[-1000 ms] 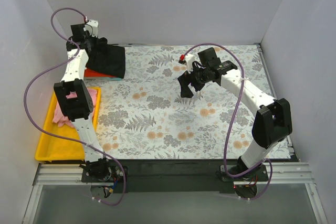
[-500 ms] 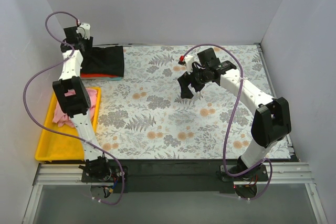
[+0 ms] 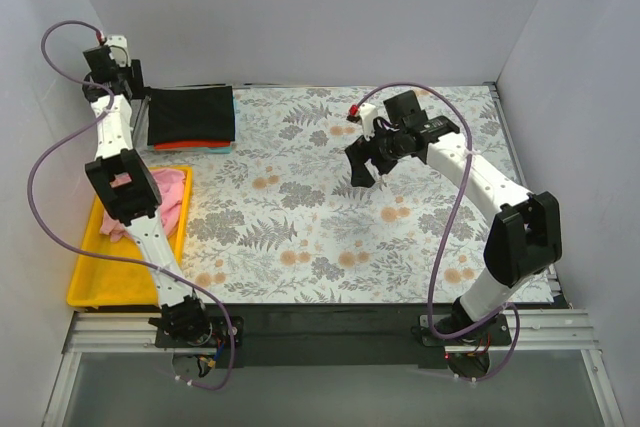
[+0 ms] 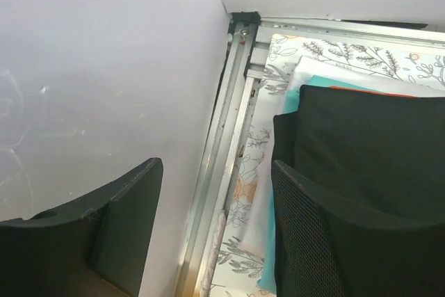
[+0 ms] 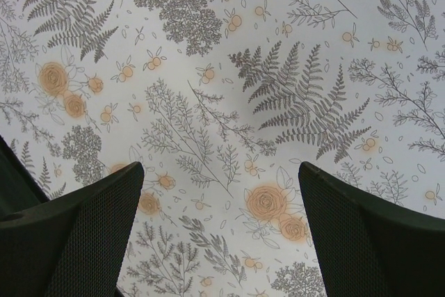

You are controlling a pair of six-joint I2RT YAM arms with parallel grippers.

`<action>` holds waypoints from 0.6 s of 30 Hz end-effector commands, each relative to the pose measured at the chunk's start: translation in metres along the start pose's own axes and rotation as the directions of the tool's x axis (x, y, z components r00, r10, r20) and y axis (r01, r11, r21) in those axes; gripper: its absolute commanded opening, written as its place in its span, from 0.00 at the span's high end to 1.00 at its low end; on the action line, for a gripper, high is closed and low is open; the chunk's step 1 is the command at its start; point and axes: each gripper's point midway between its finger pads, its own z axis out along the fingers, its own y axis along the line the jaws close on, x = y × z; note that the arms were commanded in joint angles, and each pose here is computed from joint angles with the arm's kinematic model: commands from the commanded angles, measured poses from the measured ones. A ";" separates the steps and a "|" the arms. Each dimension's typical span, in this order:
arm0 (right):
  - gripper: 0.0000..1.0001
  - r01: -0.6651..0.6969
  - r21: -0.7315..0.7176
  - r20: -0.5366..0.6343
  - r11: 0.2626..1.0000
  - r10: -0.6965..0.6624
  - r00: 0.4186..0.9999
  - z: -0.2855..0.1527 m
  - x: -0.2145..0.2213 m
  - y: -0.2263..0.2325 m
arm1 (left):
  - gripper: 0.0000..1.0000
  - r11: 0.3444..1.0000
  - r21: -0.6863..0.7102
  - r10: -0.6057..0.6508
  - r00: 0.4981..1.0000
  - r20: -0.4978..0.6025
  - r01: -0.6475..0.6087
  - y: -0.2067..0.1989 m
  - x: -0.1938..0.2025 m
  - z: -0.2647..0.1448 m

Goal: Fold and stack the t-shirts
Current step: Neatly place the folded tshirt to the corner, then reset both grippers

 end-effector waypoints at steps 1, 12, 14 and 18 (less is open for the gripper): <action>0.02 0.018 0.017 0.027 1.000 -0.018 0.999 -0.017 -0.002 0.002 | 0.37 0.999 -0.005 -0.043 0.996 0.081 0.043 0.008 -0.040 -0.029; 0.02 -0.066 0.161 0.172 0.985 0.038 0.984 -0.081 -0.025 -0.047 | 0.20 0.835 0.549 -0.042 0.999 -0.015 0.043 -0.133 -0.058 -0.180; 0.02 -0.104 0.192 0.199 0.976 0.065 0.978 -0.096 -0.023 -0.059 | 0.19 0.744 0.665 -0.015 0.996 -0.087 0.069 -0.175 -0.045 -0.216; 0.02 -0.184 0.261 0.258 0.948 0.115 0.959 -0.132 -0.004 -0.076 | 0.17 0.638 0.767 0.017 0.994 -0.108 0.073 -0.227 -0.030 -0.288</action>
